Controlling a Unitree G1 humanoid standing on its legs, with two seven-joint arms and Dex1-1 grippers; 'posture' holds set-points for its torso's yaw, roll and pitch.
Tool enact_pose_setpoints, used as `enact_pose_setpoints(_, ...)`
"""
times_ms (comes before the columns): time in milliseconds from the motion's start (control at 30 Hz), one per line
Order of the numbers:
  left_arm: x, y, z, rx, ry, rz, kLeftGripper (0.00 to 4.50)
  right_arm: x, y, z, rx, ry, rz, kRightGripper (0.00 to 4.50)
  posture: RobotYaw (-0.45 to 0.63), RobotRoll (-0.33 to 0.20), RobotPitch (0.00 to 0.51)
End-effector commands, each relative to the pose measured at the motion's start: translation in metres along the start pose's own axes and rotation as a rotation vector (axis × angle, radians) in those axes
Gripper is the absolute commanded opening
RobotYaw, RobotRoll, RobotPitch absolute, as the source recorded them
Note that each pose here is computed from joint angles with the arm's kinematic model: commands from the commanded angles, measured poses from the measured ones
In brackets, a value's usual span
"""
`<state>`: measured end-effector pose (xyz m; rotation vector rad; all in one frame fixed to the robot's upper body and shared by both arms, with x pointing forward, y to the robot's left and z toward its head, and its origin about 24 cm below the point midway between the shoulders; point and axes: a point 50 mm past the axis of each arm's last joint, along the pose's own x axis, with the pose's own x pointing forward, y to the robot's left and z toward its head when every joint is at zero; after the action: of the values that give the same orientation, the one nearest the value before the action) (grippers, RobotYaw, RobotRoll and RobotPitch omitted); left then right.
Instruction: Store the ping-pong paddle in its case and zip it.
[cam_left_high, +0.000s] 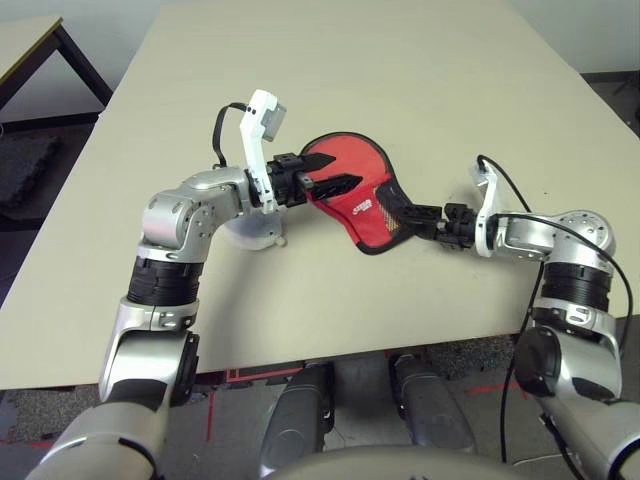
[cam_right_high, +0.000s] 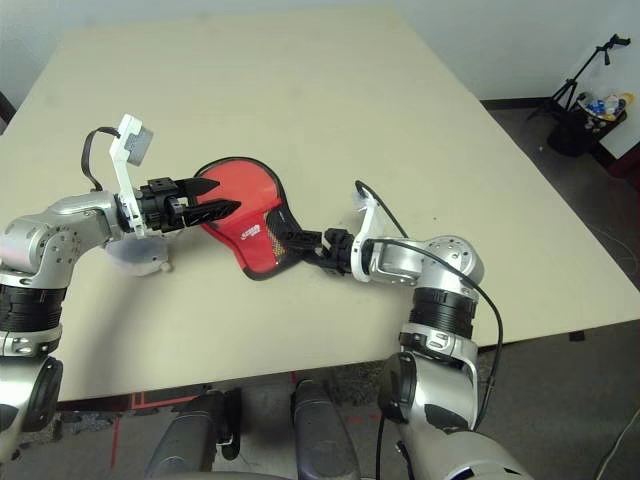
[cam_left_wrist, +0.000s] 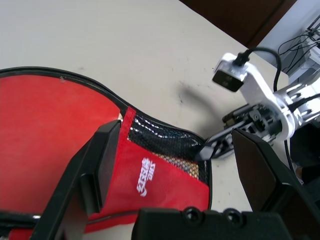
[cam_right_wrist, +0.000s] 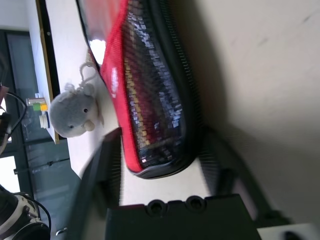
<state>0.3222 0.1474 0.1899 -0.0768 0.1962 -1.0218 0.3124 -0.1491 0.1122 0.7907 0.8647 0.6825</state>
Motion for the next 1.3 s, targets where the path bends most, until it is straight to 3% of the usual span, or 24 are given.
enact_pose_setpoints(33, 0.001, 0.001, -0.003, -0.016, 0.012, 0.007, 4.5, 0.004, -0.005, -0.009, 0.016, 0.033, -0.036, 1.6, 0.03, 0.0, 0.189)
enact_pose_setpoints(167, 0.003, 0.0, -0.004, -0.023, 0.009, 0.007, 4.5, 0.001, -0.003, -0.011, -0.017, 0.039, -0.054, 0.34, 0.03, 0.0, 0.198)
enact_pose_setpoints(233, 0.003, 0.0, -0.005, -0.026, 0.007, 0.007, 4.5, 0.0, -0.001, -0.014, -0.035, 0.045, -0.053, 0.03, 0.03, 0.0, 0.202)
enact_pose_setpoints(433, 0.004, -0.002, -0.005, -0.03, 0.001, 0.01, 4.5, -0.011, 0.001, -0.024, -0.128, 0.022, -0.111, 0.03, 0.03, 0.0, 0.212)
enact_pose_setpoints(733, 0.004, -0.001, -0.007, -0.035, -0.001, 0.018, 4.5, -0.035, 0.008, -0.059, -0.211, 0.006, -0.096, 0.02, 0.01, 0.0, 0.223)
enact_pose_setpoints(1100, 0.007, 0.002, -0.007, -0.034, 0.005, 0.009, 4.5, -0.074, 0.022, -0.096, -0.118, -0.033, -0.164, 0.02, -0.03, 0.0, 0.229)
enact_pose_setpoints(1300, 0.009, 0.004, -0.008, -0.036, 0.008, 0.002, 4.5, -0.078, 0.028, -0.116, -0.09, -0.058, -0.185, 0.02, -0.05, 0.0, 0.229)
